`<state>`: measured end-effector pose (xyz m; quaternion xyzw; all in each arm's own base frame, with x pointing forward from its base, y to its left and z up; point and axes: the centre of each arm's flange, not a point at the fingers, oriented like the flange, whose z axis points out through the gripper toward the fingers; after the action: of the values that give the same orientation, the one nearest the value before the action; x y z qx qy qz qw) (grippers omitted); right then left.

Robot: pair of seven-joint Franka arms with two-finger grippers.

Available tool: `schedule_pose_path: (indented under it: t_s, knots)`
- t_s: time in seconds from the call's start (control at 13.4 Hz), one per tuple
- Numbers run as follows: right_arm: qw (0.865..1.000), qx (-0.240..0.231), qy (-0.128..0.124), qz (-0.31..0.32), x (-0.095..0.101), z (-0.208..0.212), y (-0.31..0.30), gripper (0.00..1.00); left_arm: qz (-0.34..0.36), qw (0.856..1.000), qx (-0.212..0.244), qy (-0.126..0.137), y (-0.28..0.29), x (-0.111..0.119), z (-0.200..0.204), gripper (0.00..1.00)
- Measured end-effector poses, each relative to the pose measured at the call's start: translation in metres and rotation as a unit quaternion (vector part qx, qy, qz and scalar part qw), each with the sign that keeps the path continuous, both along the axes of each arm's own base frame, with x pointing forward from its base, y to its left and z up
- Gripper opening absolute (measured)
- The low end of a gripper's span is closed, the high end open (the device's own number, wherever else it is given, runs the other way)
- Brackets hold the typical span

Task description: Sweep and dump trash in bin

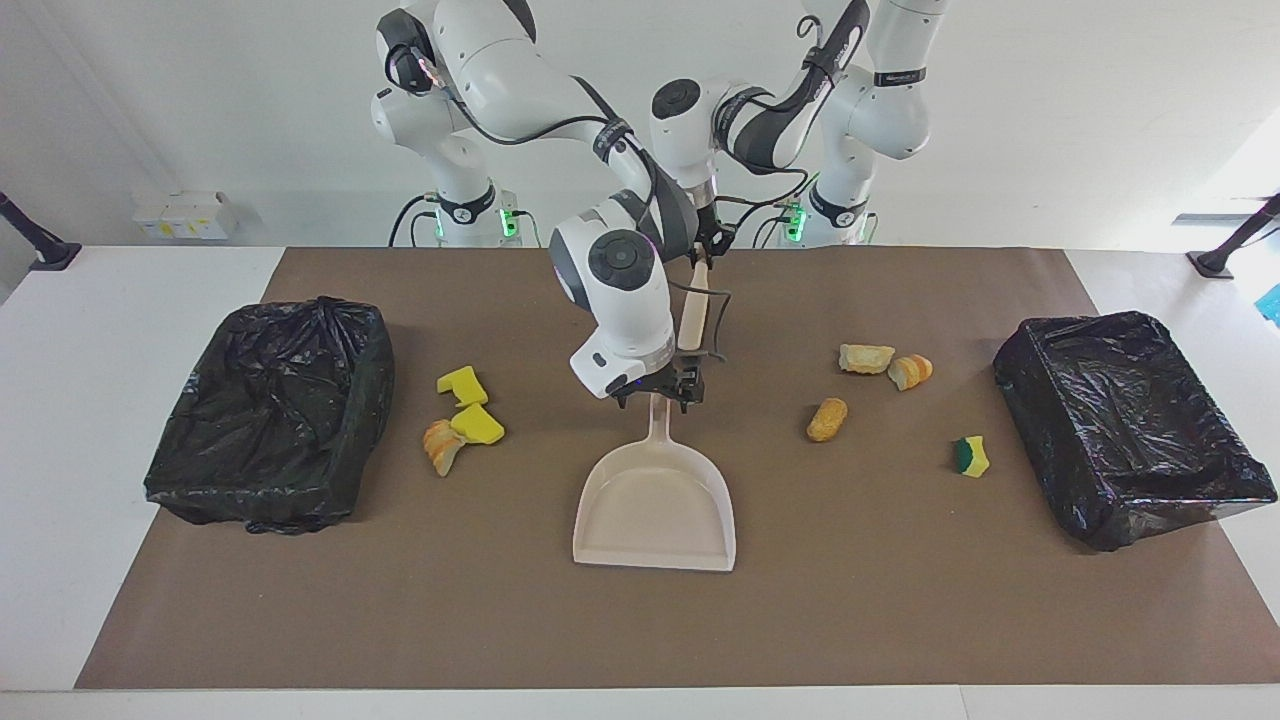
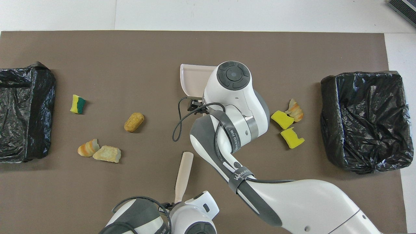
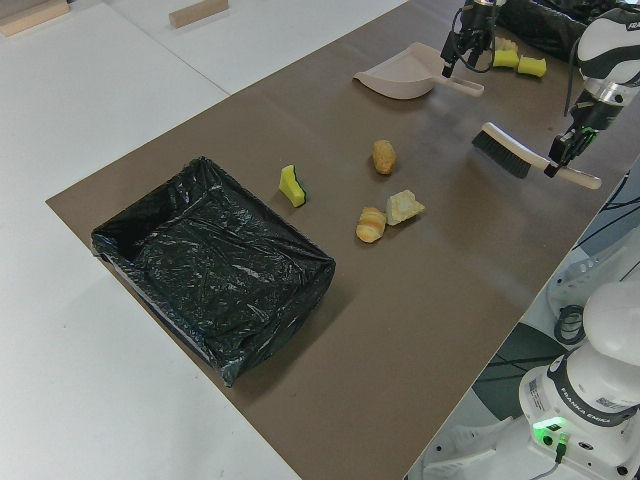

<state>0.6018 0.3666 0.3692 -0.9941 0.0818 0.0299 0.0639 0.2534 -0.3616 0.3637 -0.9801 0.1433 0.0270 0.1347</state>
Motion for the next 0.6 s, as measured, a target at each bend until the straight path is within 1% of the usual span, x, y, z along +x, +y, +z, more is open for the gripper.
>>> schedule_pose_path:
  t_s: [0.15,0.22,0.45,0.52,0.6]
  knots:
    - [1.0,0.001,-0.002,0.0,0.0,-0.002,0.001,1.0,0.0,0.999,0.038,-0.009,0.017,0.01,0.001,0.26]
    - [1.0,-0.001,0.001,0.001,0.0,-0.006,0.001,1.0,0.009,0.999,0.046,-0.014,0.025,0.018,0.003,0.26]
    - [1.0,-0.009,0.011,0.011,-0.006,-0.028,0.014,1.0,0.057,0.997,0.039,-0.037,0.061,0.055,0.024,0.26]
    - [1.0,-0.012,0.012,0.015,-0.008,-0.031,0.017,0.96,0.075,0.996,0.035,-0.045,0.074,0.068,0.032,0.26]
    - [1.0,-0.013,0.011,0.016,-0.009,-0.032,0.018,0.96,0.097,0.994,0.031,-0.051,0.09,0.083,0.039,0.26]
